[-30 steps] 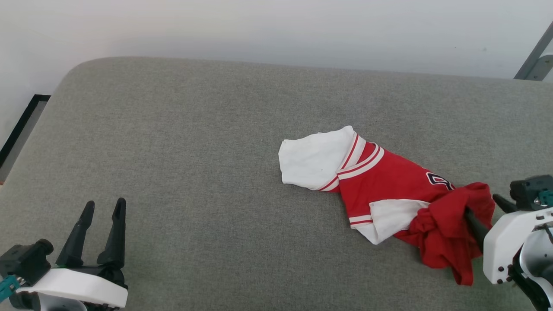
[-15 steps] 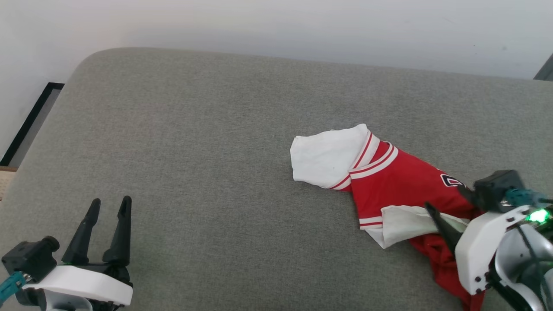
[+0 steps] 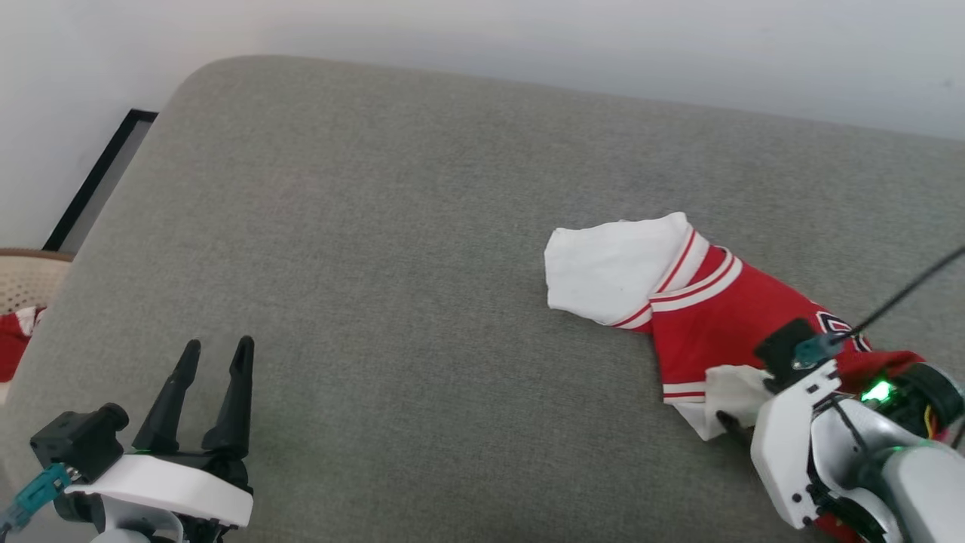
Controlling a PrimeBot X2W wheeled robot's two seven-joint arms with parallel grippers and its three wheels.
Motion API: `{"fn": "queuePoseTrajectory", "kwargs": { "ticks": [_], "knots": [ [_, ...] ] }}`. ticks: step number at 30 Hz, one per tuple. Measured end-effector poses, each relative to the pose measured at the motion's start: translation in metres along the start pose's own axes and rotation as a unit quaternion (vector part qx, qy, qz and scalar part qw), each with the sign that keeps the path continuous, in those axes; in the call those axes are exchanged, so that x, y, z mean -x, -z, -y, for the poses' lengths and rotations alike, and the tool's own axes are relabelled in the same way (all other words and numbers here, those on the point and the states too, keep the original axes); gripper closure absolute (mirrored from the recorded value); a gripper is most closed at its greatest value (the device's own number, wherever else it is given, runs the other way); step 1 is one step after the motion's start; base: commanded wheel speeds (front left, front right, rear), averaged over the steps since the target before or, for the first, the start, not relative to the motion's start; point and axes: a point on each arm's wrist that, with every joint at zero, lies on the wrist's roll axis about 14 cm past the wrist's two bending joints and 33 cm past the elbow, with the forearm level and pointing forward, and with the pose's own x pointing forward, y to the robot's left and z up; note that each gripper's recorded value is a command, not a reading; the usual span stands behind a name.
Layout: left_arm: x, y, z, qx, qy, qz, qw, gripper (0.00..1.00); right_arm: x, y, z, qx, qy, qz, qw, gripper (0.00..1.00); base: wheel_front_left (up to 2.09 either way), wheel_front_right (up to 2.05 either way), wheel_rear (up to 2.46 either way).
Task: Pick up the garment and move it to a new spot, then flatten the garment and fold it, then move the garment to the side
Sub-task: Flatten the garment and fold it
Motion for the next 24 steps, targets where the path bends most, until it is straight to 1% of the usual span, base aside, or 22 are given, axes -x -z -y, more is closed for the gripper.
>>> {"fn": "queuePoseTrajectory", "kwargs": {
  "ticks": [3, 4, 5, 6, 9, 13, 17, 24],
  "knots": [
    [0.001, 0.001, -0.002, -0.001, -0.005, -0.002, 1.000, 0.00, -0.015, 0.010, -0.003, 0.012, -0.011, -0.030, 0.999, 0.00, 0.00, 0.00, 0.00],
    [0.000, 0.000, -0.003, -0.001, -0.006, -0.001, 1.000, 0.00, -0.019, 0.012, -0.003, 0.011, -0.014, -0.036, 0.999, 0.25, 0.00, 0.00, 0.00],
    [0.000, 0.000, -0.004, -0.002, -0.008, -0.001, 1.000, 0.00, -0.023, 0.013, -0.003, 0.012, -0.017, -0.039, 0.999, 0.70, 0.00, 0.00, 0.00],
    [0.000, 0.000, -0.005, -0.002, -0.010, -0.002, 1.000, 0.00, -0.027, 0.012, -0.003, 0.015, -0.019, -0.040, 0.999, 1.00, 0.00, 0.00, 0.00],
    [0.001, 0.001, -0.008, -0.003, -0.015, -0.004, 1.000, 0.00, -0.034, 0.008, -0.003, 0.009, -0.025, -0.041, 0.999, 1.00, 0.00, 0.00, 0.00],
    [-0.001, 0.001, -0.009, -0.002, -0.017, -0.003, 1.000, 0.00, -0.030, -0.008, 0.004, -0.017, -0.027, -0.014, 0.999, 1.00, 0.00, 0.00, 0.00],
    [-0.004, 0.000, -0.007, -0.002, -0.014, -0.002, 1.000, 0.00, -0.013, -0.038, 0.033, -0.041, 0.007, 0.041, 0.998, 1.00, 0.00, 0.00, 0.00],
    [-0.010, 0.006, 0.001, 0.000, -0.002, -0.009, 1.000, 0.00, 0.009, -0.061, 0.091, -0.082, 0.080, 0.094, 0.989, 1.00, 0.00, 0.00, 0.00]
  ]
}}
